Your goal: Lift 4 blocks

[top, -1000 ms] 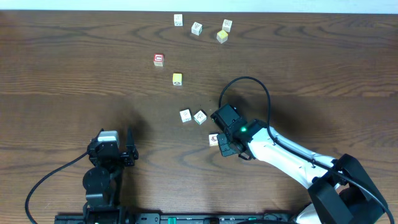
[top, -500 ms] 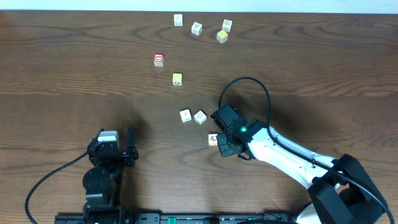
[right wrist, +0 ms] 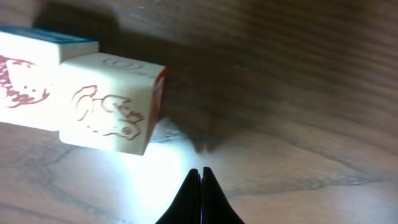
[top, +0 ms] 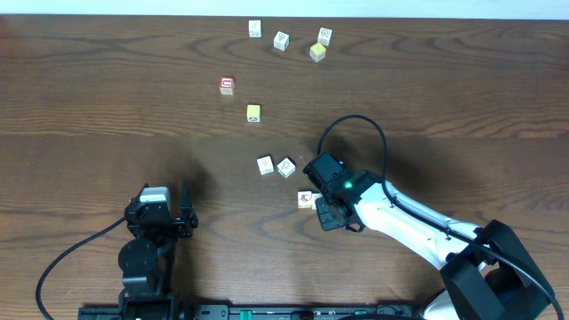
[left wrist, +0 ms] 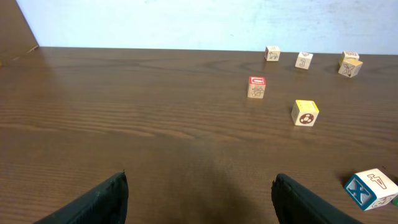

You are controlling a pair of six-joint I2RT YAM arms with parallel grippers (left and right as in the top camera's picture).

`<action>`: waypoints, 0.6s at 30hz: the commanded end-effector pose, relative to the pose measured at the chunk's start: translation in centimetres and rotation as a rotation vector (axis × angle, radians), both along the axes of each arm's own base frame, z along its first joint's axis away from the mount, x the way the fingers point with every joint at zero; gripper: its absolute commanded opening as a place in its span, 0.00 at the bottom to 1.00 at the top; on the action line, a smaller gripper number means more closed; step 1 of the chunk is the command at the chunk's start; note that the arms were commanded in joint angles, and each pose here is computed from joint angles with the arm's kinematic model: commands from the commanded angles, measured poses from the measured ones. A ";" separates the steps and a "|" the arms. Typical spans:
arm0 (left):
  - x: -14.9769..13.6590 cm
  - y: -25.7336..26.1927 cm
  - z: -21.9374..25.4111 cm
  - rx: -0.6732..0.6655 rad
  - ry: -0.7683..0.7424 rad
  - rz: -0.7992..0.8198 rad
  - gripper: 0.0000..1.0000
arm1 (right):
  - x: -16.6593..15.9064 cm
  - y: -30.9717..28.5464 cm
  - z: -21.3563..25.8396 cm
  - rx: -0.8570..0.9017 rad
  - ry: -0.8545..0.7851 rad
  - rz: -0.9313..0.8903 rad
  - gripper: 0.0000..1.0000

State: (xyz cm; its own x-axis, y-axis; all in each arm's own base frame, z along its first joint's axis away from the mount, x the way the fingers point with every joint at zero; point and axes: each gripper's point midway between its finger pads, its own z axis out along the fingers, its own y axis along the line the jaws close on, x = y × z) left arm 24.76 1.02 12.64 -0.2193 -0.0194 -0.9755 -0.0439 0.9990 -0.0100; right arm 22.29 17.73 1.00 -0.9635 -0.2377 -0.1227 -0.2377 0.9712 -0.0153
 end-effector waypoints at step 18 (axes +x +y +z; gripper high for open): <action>-0.3 0.2 -1.7 -0.002 0.053 0.012 0.74 | -0.4 3.1 0.1 0.127 0.020 -0.019 0.01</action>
State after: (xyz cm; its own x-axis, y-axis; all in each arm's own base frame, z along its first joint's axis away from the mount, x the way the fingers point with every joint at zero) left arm 24.76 1.02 12.63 -0.2197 -0.0194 -0.9754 -0.0439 0.9990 -0.0100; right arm 21.93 20.48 1.17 -0.9683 -0.2131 -0.1305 -0.2272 0.9682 0.1050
